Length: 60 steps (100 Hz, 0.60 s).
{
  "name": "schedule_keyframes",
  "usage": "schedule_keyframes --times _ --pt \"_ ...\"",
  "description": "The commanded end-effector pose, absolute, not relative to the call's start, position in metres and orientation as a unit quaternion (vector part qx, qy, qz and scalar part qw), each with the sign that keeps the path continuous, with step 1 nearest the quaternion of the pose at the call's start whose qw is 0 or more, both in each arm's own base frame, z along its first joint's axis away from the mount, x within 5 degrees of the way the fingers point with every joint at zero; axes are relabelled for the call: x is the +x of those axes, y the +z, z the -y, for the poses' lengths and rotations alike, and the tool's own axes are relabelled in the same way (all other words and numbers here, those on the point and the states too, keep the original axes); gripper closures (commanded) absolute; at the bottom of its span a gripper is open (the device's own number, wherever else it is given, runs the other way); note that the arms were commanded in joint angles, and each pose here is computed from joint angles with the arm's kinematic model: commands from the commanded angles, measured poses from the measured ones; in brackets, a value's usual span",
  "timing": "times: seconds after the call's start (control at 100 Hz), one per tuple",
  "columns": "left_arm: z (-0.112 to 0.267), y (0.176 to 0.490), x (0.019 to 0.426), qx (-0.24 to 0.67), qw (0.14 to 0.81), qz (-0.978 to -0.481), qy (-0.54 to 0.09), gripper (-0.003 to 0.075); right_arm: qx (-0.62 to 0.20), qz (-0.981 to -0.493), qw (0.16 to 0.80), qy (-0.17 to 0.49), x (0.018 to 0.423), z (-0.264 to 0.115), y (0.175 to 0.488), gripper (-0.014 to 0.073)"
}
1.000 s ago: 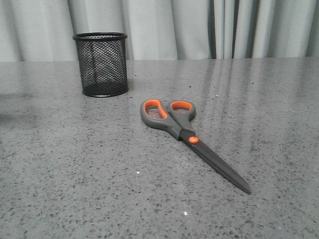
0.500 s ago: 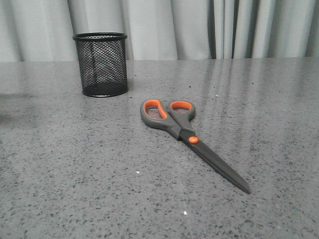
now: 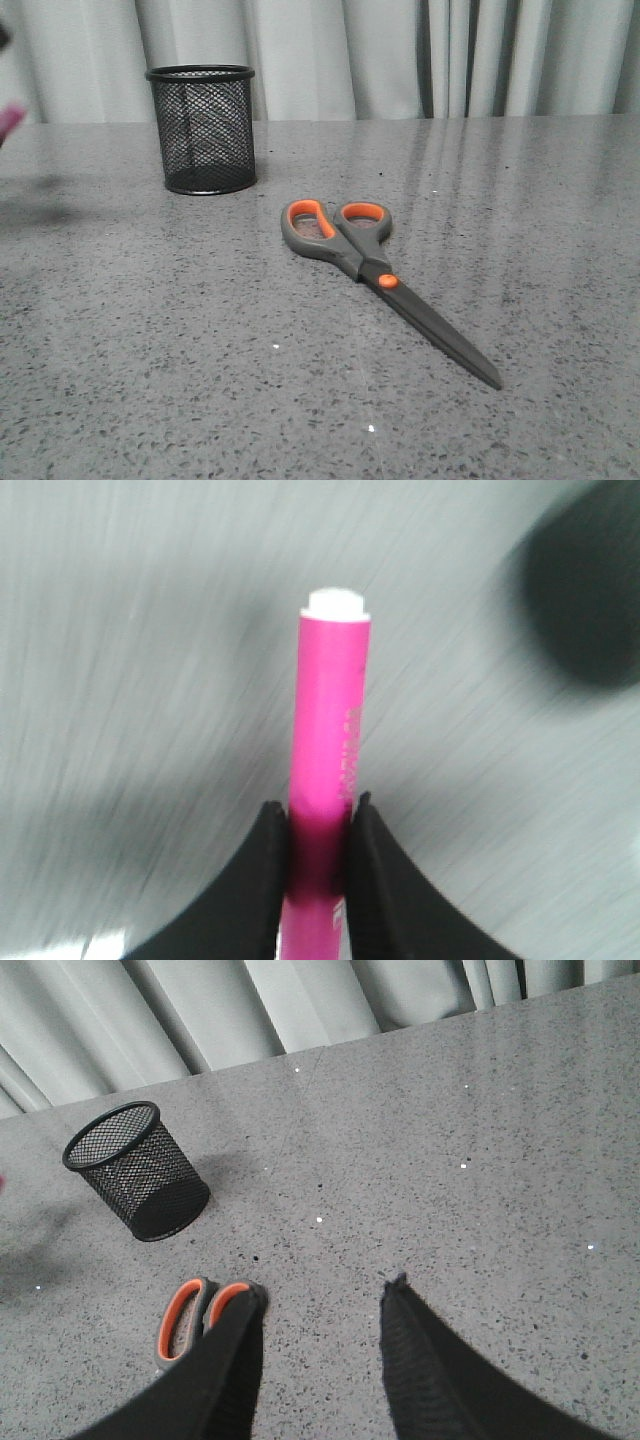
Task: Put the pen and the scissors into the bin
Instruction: 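Carry the marker over the mesh cup and drop it in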
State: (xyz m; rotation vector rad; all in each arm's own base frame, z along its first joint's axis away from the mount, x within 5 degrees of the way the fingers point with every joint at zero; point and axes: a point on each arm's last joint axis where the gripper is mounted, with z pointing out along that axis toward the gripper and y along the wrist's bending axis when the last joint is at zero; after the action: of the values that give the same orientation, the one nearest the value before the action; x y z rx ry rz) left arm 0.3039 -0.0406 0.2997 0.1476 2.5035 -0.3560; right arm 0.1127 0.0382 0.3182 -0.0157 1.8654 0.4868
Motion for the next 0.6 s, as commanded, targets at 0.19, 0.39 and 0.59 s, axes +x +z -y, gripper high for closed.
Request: schedule_keyframes --times 0.19,0.39,0.59 --pt "0.073 0.391 0.300 0.107 0.588 -0.752 -0.278 0.0739 -0.001 -0.760 0.615 0.210 0.116 -0.037 0.337 0.0339" --pt "0.101 0.384 0.316 0.141 0.631 -0.705 -0.290 0.0739 0.000 -0.757 0.619 0.210 0.116 -0.037 0.338 0.0339" --pt "0.122 0.356 0.339 0.191 0.598 -0.707 -0.325 0.0739 0.001 -0.756 0.620 0.210 0.116 -0.037 0.338 0.0339"
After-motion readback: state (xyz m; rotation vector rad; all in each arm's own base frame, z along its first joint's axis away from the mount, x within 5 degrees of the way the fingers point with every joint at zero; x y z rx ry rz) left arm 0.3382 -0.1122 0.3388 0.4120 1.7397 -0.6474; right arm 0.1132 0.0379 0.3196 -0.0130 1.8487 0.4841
